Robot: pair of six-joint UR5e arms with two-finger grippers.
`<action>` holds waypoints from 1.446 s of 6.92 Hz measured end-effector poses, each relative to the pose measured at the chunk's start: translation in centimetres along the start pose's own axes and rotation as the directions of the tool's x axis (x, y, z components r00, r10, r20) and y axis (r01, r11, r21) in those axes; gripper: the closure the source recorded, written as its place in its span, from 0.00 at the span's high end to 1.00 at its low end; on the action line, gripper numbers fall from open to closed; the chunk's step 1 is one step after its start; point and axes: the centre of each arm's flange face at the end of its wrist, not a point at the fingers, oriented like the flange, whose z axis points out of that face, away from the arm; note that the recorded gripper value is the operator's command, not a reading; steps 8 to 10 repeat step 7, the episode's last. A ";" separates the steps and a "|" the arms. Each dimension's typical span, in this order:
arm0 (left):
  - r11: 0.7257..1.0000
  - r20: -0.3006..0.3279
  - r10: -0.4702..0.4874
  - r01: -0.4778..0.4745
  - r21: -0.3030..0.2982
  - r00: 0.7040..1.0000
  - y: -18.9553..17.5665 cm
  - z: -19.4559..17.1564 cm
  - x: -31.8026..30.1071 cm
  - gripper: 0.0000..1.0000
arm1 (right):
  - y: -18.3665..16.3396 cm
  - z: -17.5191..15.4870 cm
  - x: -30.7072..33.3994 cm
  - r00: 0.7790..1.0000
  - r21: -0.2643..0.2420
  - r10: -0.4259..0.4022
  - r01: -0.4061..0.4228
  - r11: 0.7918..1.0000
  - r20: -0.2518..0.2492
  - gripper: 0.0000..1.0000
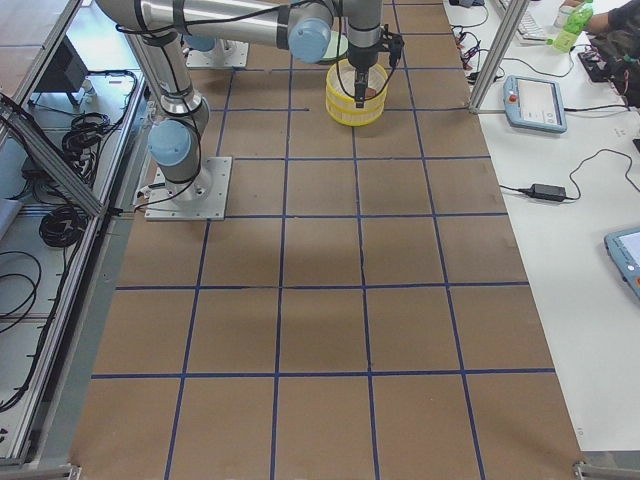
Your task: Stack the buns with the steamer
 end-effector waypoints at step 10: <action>0.997 -0.012 -0.071 0.071 -0.043 0.997 1.8 -1.4 -2.9 1.00 | 3.1 1.2 -6.9 0.997 -0.014 -0.067 0.066 0.998 -0.025 1.00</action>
